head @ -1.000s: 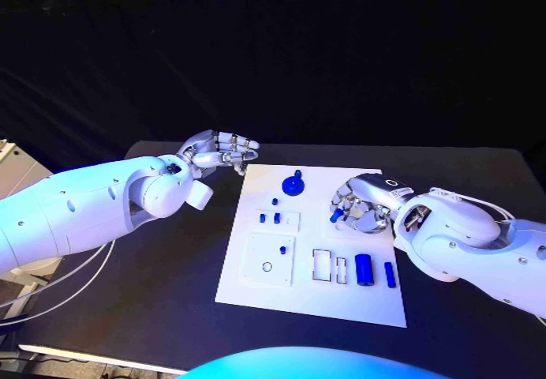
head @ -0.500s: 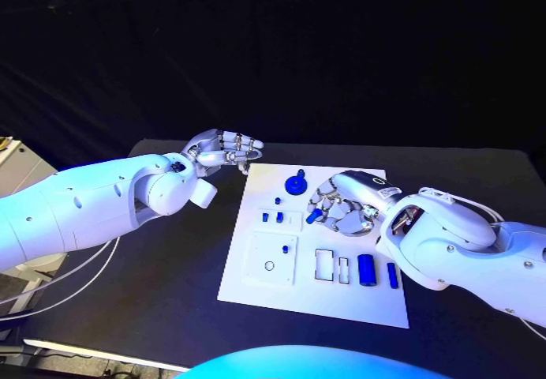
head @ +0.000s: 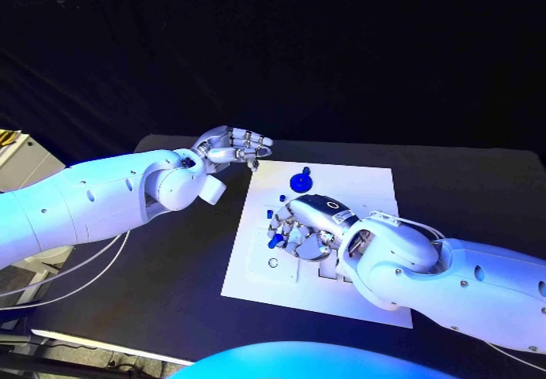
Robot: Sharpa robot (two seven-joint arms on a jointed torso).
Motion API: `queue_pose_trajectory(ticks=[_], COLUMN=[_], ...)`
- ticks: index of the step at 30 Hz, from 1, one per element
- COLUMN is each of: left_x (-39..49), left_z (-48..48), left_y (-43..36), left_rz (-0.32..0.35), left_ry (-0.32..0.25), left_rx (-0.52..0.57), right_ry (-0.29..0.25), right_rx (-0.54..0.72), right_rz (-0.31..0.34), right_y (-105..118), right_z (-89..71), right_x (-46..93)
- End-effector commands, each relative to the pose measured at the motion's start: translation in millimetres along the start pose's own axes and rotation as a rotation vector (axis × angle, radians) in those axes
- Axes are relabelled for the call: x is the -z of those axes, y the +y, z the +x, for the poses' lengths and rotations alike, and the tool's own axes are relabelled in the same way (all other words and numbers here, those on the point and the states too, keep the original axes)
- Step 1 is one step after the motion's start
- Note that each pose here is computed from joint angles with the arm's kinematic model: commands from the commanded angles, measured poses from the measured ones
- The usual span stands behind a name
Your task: Assemble the parts on the task board
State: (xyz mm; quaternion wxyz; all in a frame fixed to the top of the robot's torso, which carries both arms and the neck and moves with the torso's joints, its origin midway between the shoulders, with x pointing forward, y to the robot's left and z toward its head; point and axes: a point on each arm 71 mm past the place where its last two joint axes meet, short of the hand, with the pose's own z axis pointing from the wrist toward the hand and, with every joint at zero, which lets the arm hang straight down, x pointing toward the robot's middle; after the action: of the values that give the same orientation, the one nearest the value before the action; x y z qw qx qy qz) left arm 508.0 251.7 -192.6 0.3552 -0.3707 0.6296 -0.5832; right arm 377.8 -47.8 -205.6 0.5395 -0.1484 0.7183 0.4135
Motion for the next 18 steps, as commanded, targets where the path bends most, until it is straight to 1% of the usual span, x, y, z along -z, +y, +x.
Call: queue_pose_trajectory(ticks=[1,9,18], left_x=[-1.1,-1.6,-1.6], left_z=[3.3,4.7,4.7], left_y=[-1.3,-1.5,-1.5], left_rz=[0.008,0.010,0.010], left_ry=[0.021,0.024,0.025], left_rx=[0.011,0.012,0.012], right_ry=[0.031,0.079,0.126], right_rx=[0.032,0.055,0.071], right_rz=[-0.039,-0.032,-0.029], right_y=[3,-1,0], right_z=[10.0,26.4,34.5], right_x=[-3.3,-8.5,-8.9])
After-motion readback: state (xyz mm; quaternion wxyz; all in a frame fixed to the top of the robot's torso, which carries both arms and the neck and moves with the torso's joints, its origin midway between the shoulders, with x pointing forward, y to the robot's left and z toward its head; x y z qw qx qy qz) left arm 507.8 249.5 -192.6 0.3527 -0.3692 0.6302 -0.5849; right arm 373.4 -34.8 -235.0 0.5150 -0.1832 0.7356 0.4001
